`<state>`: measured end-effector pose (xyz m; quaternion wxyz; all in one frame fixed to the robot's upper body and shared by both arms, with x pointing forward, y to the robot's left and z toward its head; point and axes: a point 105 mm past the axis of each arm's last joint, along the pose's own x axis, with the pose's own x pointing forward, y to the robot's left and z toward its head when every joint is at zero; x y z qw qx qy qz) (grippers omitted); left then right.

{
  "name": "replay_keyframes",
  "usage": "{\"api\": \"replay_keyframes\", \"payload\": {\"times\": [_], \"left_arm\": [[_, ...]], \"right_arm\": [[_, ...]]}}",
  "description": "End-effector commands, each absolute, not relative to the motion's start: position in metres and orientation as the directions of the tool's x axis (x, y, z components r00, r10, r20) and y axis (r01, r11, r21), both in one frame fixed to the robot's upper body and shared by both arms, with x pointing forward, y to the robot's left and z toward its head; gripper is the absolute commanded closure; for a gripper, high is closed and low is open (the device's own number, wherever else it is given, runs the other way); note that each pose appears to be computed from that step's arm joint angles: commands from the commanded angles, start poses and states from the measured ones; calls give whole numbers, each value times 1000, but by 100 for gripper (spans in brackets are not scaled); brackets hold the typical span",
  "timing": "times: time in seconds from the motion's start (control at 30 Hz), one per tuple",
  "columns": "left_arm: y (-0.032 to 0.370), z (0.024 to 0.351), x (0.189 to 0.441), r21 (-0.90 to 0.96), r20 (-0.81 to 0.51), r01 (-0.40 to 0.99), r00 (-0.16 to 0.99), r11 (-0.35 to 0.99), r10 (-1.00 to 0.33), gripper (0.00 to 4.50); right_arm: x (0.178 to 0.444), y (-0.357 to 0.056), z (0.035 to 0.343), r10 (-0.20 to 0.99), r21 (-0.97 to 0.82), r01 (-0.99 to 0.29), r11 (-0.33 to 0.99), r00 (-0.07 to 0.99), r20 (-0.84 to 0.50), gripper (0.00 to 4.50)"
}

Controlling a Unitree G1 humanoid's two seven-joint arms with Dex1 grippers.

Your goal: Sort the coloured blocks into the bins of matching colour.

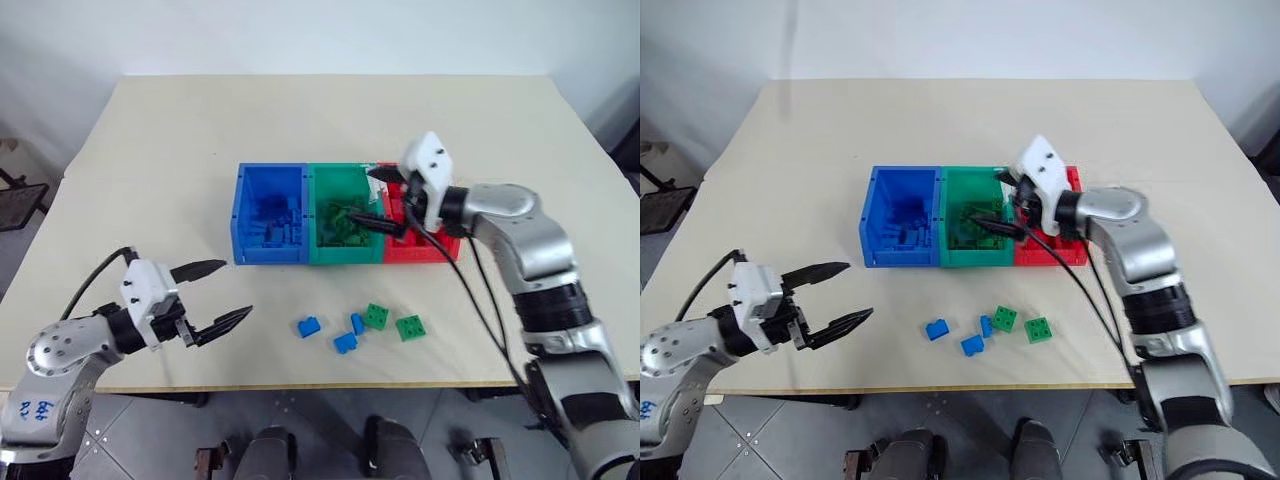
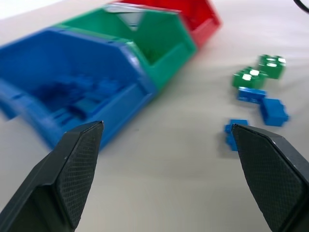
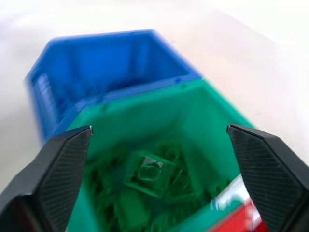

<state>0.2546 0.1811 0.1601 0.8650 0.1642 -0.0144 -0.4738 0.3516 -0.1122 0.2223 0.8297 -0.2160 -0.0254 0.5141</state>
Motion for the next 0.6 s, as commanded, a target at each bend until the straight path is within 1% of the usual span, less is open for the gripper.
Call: {"api": "replay_keyframes", "payload": {"times": [0.03,0.07,0.1,0.13,0.23,0.27,0.33,0.43,0.53,0.6], "left_arm": [[171,157,252,352,-192,856,462,379,-866,0],[168,155,252,353,-208,867,440,352,-874,0],[166,153,252,351,-214,873,426,337,-879,0],[163,152,253,348,-210,876,419,333,-883,0],[148,143,256,359,-239,897,355,257,-904,0],[144,143,257,361,-233,901,337,240,-912,0],[139,146,259,360,-216,905,316,225,-924,0],[134,147,258,358,-208,912,286,199,-936,0],[131,150,260,360,-181,911,283,204,-942,0],[131,150,259,357,-181,912,281,203,-942,0]], "right_arm": [[308,-129,225,924,-479,-851,216,337,-181,1],[296,-137,219,933,-471,-863,182,303,-194,1],[289,-146,213,929,-464,-868,178,304,-212,1],[285,-158,205,912,-473,-858,199,339,-230,1],[272,-220,175,815,-472,-828,304,482,-321,1],[267,-239,167,783,-451,-827,336,511,-355,1],[259,-263,159,744,-439,-820,367,542,-391,1],[253,-271,152,734,-416,-833,365,532,-421,1],[257,-253,150,771,-422,-855,301,479,-420,1],[258,-232,149,807,-395,-890,228,400,-434,1]]}}
